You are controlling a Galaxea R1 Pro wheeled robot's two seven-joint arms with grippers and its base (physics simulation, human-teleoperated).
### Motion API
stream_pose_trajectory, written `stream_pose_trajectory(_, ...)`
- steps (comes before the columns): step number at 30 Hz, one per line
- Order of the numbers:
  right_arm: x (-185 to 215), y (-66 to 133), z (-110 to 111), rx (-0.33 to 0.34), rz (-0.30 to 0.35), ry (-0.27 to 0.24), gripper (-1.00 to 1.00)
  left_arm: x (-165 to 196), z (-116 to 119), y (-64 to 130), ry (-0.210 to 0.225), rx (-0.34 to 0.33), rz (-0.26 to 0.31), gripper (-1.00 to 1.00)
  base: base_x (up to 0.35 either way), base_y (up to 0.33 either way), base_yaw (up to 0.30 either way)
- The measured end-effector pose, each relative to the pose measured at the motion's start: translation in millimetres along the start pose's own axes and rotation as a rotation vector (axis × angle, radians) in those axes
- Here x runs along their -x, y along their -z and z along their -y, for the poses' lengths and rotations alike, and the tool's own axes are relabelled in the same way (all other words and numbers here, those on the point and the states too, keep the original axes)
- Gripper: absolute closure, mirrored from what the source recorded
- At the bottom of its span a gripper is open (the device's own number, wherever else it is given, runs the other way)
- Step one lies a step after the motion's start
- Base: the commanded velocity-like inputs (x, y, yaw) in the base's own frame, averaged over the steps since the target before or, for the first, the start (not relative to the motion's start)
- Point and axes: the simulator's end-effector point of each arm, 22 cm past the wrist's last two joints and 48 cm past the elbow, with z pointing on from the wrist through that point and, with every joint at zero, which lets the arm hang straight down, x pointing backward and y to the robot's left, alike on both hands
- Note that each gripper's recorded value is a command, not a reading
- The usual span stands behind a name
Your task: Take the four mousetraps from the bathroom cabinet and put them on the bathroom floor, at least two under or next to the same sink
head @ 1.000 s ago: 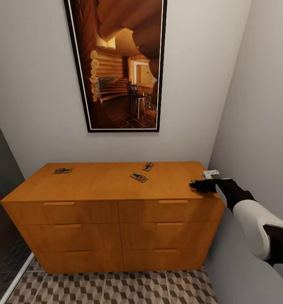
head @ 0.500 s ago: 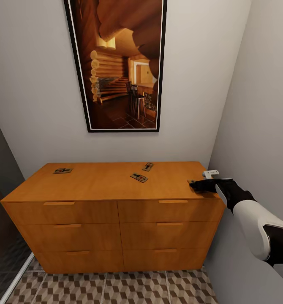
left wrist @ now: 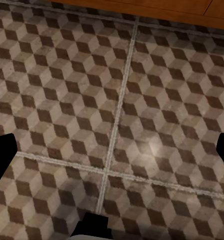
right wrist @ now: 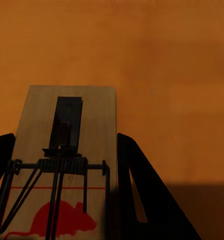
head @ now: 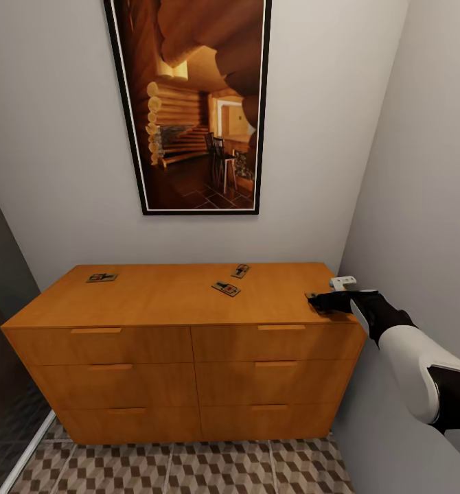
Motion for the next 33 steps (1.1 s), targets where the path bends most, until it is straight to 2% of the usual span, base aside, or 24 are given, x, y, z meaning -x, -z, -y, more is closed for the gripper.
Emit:
stream_pose_trajectory(13, 0, 0.6, -2, -0.003, 0.000, 0.011, 1.00, 1, 0, 0.0, 0.000, 0.000, 0.003, -1.00, 0.000, 0.000, 0.000)
stream_pose_trajectory(20, 30, 9.1, 5, -0.023, 0.055, 0.031, 1.00, 1, 0, -0.1, 0.000, 0.000, 0.002, -1.00, 0.000, 0.000, 0.000)
stream_pose_trajectory(33, 60, 25.5, 14, -0.054, 0.074, 0.022, 1.00, 1, 0, -0.1, 0.000, 0.000, 0.002, -1.00, 0.000, 0.000, 0.000)
